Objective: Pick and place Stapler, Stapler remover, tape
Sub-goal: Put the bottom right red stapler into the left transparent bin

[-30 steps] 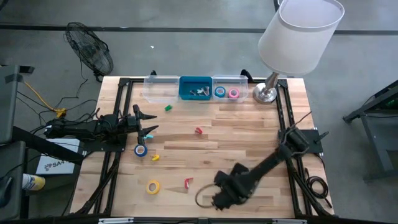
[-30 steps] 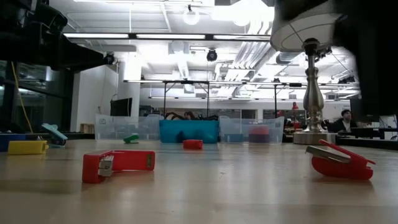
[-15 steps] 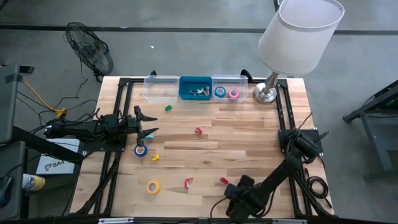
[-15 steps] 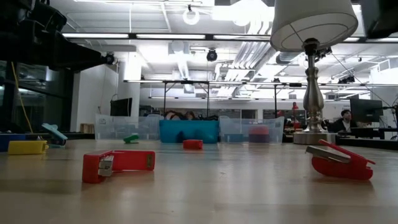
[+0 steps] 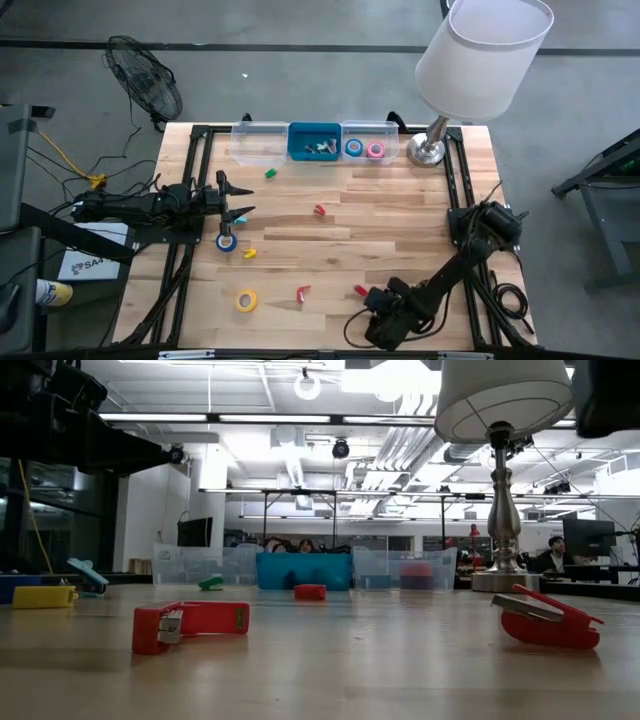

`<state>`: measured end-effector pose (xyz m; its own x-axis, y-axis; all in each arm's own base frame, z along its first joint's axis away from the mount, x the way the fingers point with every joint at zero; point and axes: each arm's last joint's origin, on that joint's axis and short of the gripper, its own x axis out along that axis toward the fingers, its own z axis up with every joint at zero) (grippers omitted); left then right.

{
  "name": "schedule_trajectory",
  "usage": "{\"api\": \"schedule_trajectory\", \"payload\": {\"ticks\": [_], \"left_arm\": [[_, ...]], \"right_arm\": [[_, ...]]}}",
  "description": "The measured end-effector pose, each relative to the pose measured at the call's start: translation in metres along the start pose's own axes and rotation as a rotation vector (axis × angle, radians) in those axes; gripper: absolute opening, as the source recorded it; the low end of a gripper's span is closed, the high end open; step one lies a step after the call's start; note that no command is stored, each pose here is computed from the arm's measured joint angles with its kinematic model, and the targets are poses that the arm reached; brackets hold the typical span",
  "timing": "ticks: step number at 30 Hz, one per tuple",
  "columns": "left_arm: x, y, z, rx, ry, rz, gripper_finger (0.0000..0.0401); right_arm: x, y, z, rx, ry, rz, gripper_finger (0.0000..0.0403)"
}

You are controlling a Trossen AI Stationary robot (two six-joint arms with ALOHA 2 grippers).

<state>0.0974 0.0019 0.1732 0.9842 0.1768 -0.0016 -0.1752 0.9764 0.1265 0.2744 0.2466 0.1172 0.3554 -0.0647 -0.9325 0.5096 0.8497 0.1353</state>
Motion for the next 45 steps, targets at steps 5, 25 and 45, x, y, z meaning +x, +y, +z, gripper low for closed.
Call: {"api": "schedule_trajectory", "payload": {"ticks": [5,25,45], "left_arm": [[0.0,0.0,0.0,0.014,0.001,0.001,0.0205],[0.0,0.0,0.0,0.034,0.001,0.004,0.0205],[0.0,0.0,-0.001,0.034,0.002,0.004,0.0205]], "right_arm": [[0.004,-0.008,0.015,-0.042,0.003,-0.029,0.0208],[0.012,-0.026,0.042,-0.143,0.043,-0.107,0.0208],[0.013,-0.024,0.044,-0.117,0.018,-0.086,0.0144]]}}
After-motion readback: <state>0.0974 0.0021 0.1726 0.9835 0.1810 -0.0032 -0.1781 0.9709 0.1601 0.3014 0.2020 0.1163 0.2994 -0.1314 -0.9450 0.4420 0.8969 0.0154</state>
